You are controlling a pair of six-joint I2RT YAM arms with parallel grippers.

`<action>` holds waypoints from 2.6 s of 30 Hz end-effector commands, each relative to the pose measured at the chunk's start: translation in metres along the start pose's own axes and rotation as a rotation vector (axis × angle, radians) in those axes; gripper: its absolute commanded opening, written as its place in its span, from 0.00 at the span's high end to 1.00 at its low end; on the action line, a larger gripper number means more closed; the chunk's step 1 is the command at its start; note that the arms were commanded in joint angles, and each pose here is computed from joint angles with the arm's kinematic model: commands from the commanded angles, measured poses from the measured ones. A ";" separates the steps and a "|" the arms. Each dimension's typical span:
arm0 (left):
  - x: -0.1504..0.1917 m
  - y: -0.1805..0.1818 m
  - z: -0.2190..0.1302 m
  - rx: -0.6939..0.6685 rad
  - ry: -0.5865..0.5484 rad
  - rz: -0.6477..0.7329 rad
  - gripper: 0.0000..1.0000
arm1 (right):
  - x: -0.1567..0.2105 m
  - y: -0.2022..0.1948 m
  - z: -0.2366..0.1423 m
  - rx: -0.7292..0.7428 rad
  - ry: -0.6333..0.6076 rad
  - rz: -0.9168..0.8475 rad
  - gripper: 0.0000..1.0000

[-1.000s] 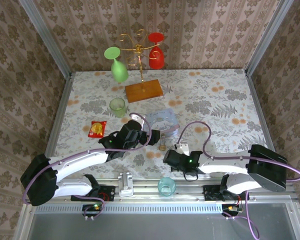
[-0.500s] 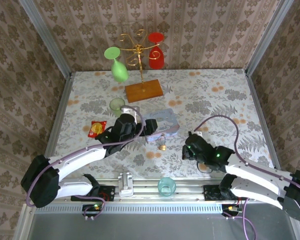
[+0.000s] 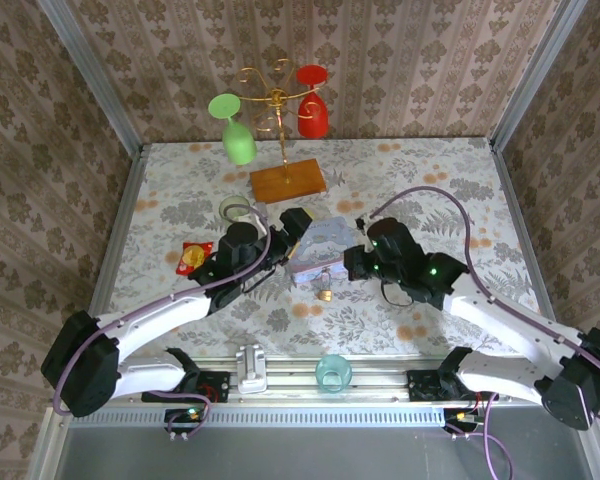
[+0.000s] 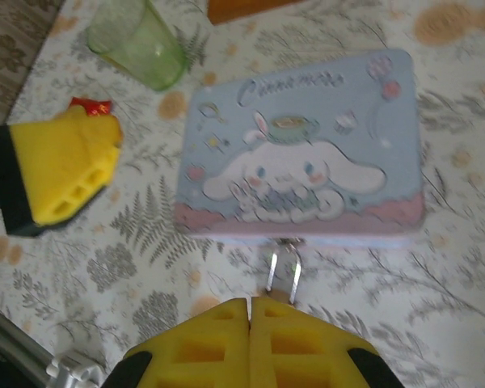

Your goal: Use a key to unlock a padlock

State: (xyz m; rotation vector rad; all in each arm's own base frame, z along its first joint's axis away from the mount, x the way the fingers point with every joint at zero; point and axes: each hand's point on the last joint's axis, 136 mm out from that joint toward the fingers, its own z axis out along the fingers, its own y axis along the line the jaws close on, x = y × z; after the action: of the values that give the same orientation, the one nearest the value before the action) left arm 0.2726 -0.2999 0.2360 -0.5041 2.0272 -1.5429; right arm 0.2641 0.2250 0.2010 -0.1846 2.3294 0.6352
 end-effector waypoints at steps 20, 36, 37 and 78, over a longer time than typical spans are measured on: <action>0.000 -0.008 -0.008 0.161 -0.088 -0.423 0.01 | -0.077 0.080 0.025 -0.281 -0.219 0.038 1.00; -0.002 -0.009 -0.006 0.173 -0.094 -0.436 0.13 | -0.036 0.085 0.040 -0.287 -0.175 0.055 1.00; -0.001 -0.007 -0.006 0.170 -0.095 -0.436 0.15 | -0.035 0.084 0.040 -0.285 -0.176 0.054 1.00; -0.008 0.007 -0.006 0.093 -0.067 -0.233 1.00 | -0.030 0.072 0.034 -0.243 -0.182 0.052 0.91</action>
State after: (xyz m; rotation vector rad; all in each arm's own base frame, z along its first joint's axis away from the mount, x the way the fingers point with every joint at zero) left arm 0.2752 -0.2901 0.2156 -0.9054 1.8909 -1.7525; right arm 0.2877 0.3094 0.2298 -0.1828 2.0804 0.9444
